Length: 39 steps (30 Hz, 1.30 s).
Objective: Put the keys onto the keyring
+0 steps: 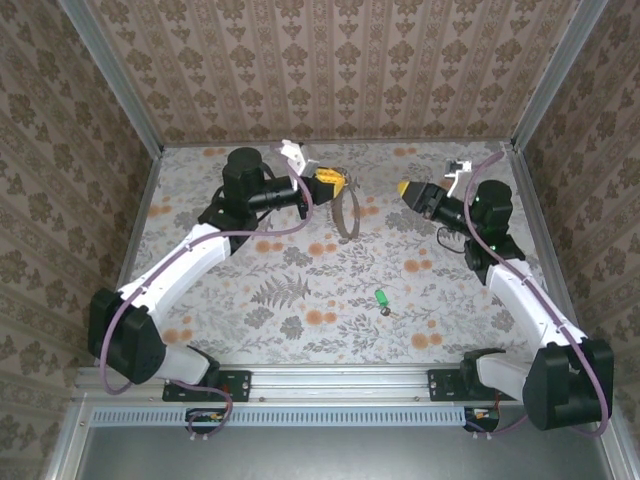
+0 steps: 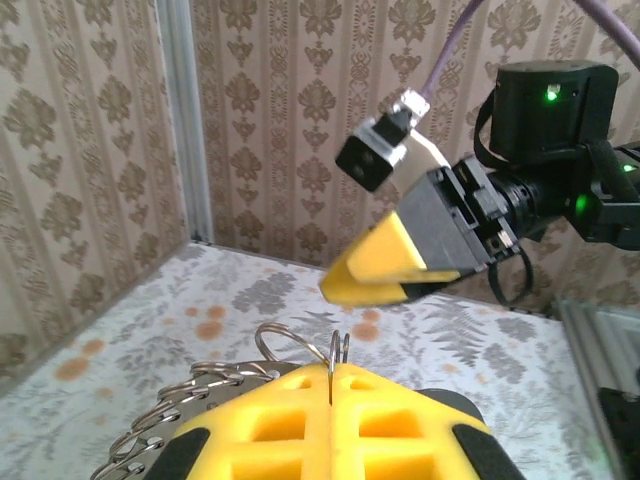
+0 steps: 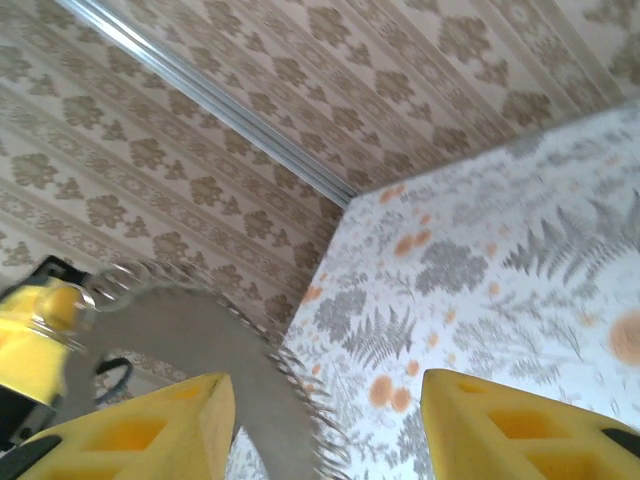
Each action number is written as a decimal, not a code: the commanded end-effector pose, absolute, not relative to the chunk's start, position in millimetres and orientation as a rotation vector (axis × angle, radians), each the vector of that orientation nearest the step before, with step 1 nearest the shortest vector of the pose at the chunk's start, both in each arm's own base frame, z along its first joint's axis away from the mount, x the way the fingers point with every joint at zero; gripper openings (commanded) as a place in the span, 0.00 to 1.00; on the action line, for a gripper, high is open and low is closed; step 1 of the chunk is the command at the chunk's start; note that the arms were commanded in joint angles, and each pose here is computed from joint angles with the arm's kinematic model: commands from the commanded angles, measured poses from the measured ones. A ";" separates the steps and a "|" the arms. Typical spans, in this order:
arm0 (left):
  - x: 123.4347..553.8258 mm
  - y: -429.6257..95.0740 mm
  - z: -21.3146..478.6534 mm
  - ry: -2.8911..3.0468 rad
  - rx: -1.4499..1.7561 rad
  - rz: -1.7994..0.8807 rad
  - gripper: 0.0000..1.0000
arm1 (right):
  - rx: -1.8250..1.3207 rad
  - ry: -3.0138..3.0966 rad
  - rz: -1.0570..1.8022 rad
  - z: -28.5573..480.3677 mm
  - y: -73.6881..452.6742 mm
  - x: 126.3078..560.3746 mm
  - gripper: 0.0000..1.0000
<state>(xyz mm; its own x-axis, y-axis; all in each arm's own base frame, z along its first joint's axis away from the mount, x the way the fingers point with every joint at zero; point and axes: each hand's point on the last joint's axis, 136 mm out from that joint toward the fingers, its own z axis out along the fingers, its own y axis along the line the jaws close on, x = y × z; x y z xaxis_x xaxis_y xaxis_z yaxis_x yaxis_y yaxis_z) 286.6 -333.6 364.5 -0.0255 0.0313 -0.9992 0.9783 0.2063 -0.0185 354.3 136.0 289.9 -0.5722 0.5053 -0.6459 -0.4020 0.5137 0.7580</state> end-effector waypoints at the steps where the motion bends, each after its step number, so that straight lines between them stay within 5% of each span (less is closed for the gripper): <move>1: 284.3 -328.2 392.8 1.166 1.078 -0.921 0.00 | 0.155 1.835 1.208 273.8 130.8 352.1 0.54; 18: 282.0 -326.3 386.9 1.156 1.090 -0.833 0.00 | 0.235 2.011 1.147 215.5 125.3 334.1 0.57; 39: 280.2 -298.1 356.5 1.344 0.927 -0.804 0.00 | 0.254 2.599 0.717 78.8 129.3 252.4 0.52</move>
<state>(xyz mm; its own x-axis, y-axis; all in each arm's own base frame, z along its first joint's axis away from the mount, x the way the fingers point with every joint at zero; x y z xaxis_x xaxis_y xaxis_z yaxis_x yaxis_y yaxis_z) 287.5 -304.5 335.6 0.0550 0.0989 -0.9936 0.9077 0.4095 0.0910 264.6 139.6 101.3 -0.8705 0.3147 -0.3784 0.0064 0.7760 0.6307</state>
